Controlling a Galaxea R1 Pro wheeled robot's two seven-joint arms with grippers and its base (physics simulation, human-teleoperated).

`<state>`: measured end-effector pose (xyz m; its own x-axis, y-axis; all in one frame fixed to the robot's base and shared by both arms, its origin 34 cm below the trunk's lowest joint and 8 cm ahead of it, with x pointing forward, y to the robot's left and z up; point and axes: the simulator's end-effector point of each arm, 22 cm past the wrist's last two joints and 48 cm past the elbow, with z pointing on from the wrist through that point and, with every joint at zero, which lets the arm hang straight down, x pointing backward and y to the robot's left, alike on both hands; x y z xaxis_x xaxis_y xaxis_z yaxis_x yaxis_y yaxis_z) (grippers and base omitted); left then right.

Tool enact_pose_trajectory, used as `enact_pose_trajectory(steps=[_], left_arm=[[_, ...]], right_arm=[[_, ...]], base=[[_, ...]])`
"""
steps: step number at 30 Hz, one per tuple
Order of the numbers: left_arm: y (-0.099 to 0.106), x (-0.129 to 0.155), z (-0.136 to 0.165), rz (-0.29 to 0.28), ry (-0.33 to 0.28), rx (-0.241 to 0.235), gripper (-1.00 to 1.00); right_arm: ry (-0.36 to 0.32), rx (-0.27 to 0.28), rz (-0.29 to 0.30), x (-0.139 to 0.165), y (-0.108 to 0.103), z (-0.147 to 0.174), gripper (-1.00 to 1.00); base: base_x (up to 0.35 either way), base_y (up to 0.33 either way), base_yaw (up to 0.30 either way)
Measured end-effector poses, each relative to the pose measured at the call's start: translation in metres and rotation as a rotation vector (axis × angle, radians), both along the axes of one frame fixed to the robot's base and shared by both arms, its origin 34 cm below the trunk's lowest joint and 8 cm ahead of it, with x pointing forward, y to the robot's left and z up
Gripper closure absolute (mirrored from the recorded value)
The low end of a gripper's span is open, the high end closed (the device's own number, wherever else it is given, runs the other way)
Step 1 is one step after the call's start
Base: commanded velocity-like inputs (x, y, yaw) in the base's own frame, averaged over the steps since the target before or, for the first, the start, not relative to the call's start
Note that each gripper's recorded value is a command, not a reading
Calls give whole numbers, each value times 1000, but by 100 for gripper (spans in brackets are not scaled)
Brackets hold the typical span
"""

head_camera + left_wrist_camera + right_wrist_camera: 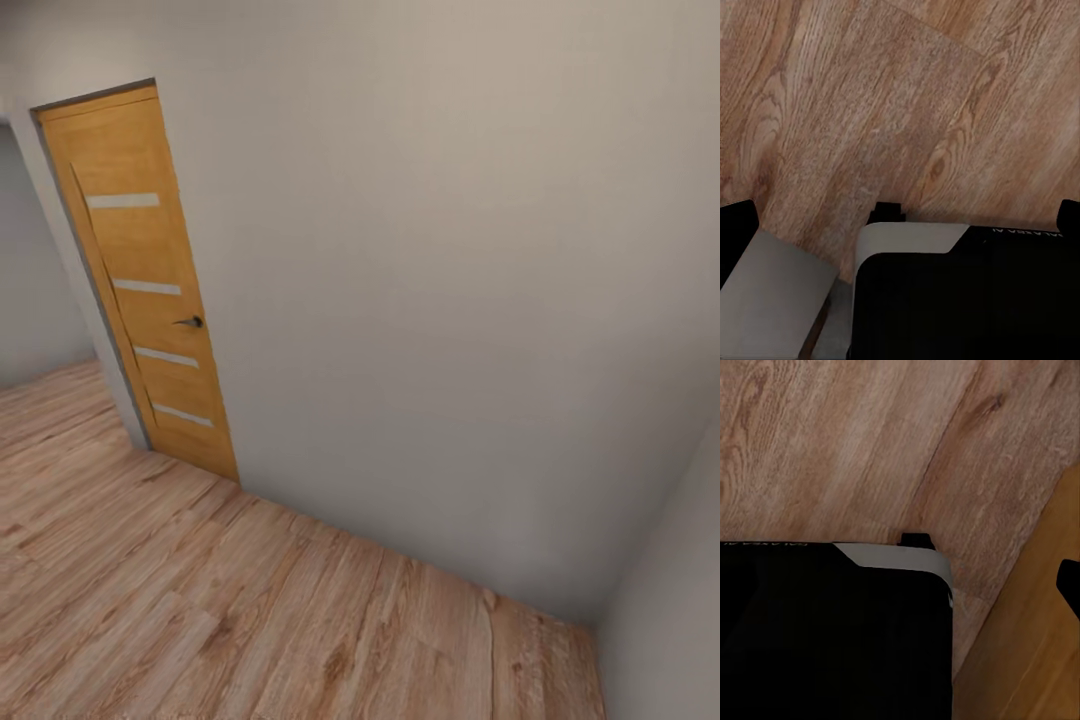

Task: Move the two storage containers from the living room to the garage. In the garage, place one container on the floor and stack the other container on top of it (either order is fine).

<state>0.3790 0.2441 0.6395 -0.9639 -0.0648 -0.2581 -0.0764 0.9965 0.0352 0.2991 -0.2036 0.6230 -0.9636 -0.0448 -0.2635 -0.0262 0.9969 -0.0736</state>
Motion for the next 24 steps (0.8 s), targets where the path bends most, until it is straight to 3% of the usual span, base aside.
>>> enact_pose_trajectory(steps=[5,10,24], left_arm=[[0,0,0,0,0,0,-100],[0,0,0,-1,0,0,-100],[1,0,0,-4,0,1,-100]], right_arm=[[0,0,0,0,0,0,-100],[0,0,-1,0,0,0,-100],[-1,0,-2,0,0,0,-100]], base=[[0,0,254],[72,0,58],[298,0,3]])
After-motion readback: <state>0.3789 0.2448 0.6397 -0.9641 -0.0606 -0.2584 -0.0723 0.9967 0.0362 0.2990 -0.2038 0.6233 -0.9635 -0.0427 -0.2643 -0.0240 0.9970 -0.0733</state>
